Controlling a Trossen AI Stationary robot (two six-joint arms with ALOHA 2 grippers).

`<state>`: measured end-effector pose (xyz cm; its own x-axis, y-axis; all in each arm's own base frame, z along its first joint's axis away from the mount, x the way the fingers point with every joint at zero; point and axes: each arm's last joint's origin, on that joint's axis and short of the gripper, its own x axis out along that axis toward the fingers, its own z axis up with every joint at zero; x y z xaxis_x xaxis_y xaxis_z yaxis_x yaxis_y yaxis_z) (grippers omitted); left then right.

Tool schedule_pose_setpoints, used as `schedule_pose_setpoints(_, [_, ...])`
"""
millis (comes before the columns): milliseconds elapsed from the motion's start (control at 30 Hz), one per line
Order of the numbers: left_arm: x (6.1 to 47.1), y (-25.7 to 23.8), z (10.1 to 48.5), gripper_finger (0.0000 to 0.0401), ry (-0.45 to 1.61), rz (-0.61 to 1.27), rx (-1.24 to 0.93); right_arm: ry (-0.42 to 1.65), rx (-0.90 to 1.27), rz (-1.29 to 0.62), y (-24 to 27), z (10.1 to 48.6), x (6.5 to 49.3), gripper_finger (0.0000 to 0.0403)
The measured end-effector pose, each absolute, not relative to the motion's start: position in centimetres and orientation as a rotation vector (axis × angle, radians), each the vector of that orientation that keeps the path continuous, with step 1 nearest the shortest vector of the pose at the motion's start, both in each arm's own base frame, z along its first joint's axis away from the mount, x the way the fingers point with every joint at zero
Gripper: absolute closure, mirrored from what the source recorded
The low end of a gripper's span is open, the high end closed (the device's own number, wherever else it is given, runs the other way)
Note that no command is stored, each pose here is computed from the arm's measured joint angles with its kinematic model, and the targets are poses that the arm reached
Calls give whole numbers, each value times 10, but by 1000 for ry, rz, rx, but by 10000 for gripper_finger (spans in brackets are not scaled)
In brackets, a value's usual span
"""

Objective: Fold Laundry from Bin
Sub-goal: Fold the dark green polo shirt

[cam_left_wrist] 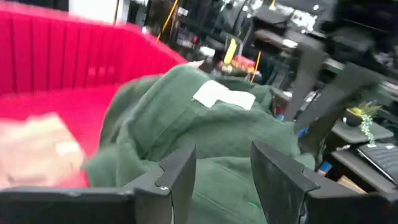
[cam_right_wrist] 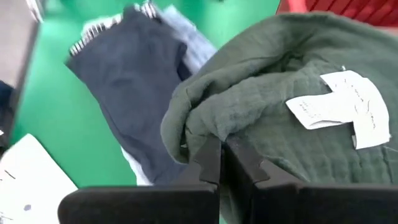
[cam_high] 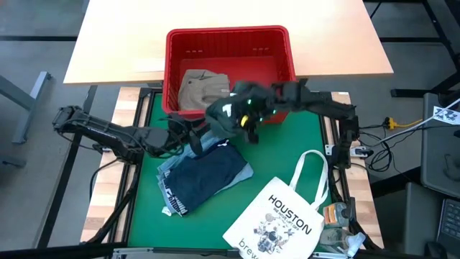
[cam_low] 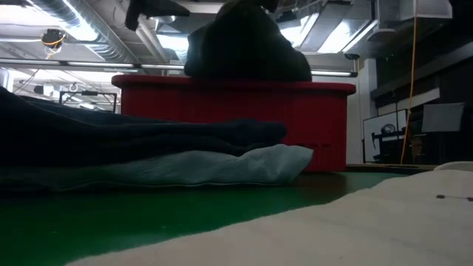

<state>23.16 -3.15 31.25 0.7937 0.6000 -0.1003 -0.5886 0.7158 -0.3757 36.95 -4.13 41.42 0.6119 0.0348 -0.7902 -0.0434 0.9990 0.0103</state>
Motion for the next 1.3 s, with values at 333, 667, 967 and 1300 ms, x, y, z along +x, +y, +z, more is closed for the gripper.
schedule_pose_setpoints(333, [224,-56,298,255,106,549,-476,1034,-155,-8,20,371,381,393])
schedule_pose_setpoints(667, [222,-53,283,255,180,659,-443,1005,-205,17,45,357,387,393])
schedule_pose_setpoints(967, [238,-37,268,255,221,754,-415,990,-202,15,45,358,389,393])
schedule_pose_setpoints(1300, [253,-25,252,269,306,737,-435,989,-205,16,44,358,389,393])
